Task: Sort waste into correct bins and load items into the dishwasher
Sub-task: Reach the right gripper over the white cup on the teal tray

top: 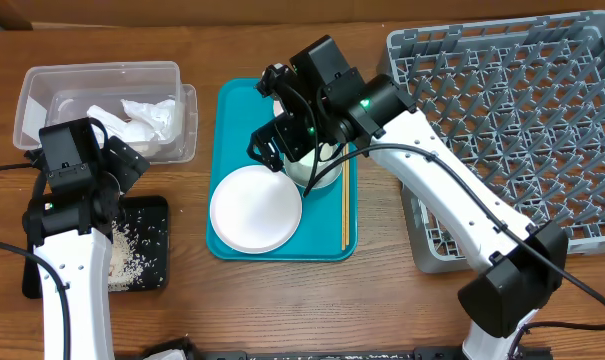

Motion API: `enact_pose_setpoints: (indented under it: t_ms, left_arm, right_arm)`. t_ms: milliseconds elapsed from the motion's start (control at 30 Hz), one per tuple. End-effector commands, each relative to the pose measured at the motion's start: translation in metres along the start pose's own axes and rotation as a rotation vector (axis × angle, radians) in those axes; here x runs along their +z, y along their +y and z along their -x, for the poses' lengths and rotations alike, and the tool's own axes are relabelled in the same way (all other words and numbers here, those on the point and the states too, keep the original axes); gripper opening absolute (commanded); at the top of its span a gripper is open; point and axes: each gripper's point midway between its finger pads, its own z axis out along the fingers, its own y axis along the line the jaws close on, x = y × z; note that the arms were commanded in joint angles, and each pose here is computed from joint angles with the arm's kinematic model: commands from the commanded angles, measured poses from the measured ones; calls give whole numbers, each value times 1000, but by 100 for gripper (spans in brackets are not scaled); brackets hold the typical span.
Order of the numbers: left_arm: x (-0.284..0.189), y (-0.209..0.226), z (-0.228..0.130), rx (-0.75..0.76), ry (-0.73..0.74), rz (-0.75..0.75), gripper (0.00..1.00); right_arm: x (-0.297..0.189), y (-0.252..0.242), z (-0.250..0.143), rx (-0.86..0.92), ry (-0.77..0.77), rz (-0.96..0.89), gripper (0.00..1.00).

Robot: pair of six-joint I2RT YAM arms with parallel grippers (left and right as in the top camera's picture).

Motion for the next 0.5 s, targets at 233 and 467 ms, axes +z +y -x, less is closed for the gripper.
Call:
enact_pose_setpoints:
  t_ms: [233,467]
  left_arm:
    - [-6,-2,6,11,-19,-15,100]
    - [-6,-2,6,11,-19,-15,100]
  right_arm:
    - [43,-47,-8,167,47,-186,100]
    - [65,-88,-26,286,84,-369,67]
